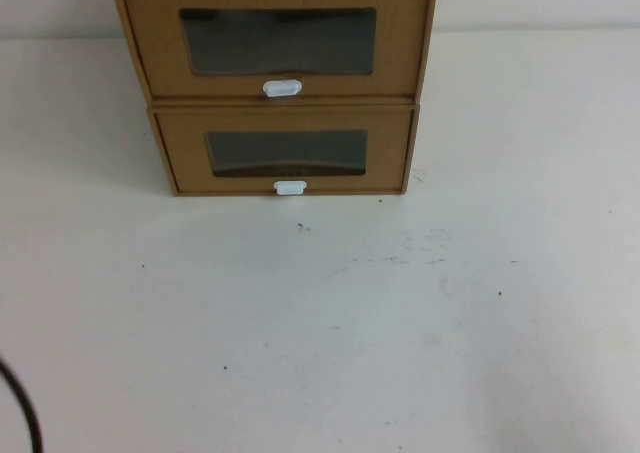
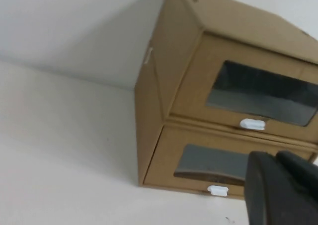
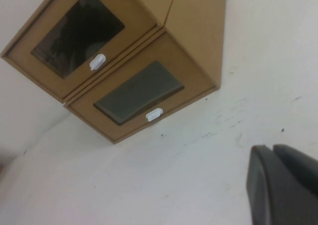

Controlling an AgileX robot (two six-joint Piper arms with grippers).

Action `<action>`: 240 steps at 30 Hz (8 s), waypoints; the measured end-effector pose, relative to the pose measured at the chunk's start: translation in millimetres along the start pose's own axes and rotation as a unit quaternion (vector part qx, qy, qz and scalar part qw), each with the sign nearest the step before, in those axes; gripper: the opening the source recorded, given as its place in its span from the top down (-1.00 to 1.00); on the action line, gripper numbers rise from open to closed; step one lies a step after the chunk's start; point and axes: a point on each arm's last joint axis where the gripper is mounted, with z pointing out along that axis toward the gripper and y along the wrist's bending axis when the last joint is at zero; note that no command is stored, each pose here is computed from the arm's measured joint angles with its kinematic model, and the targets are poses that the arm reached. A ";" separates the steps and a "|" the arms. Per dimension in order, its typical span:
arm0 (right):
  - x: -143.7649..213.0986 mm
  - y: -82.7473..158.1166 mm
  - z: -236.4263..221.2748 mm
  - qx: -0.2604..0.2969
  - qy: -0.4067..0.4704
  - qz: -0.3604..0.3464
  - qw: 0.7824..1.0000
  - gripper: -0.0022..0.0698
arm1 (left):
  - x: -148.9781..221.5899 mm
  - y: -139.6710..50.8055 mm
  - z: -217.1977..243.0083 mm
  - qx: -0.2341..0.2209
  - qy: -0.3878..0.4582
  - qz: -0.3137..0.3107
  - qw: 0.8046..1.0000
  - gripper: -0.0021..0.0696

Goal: Open the shoe box
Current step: 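Pull the top drawer of the cardboard box fully open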

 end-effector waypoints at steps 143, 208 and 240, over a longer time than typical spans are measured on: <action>-155.8 131.2 270.7 -0.376 0.076 0.017 0.923 0.98 | -95.1 -34.1 391.3 0.254 0.197 0.131 0.938 0.95; -3.7 111.8 393.0 -0.180 0.234 0.237 0.926 0.10 | -95.6 -33.8 390.7 0.243 0.201 0.159 0.936 0.95; 2.6 110.0 406.7 -0.138 0.223 0.239 0.935 0.24 | -94.6 -33.8 391.3 0.243 0.202 0.160 0.935 0.95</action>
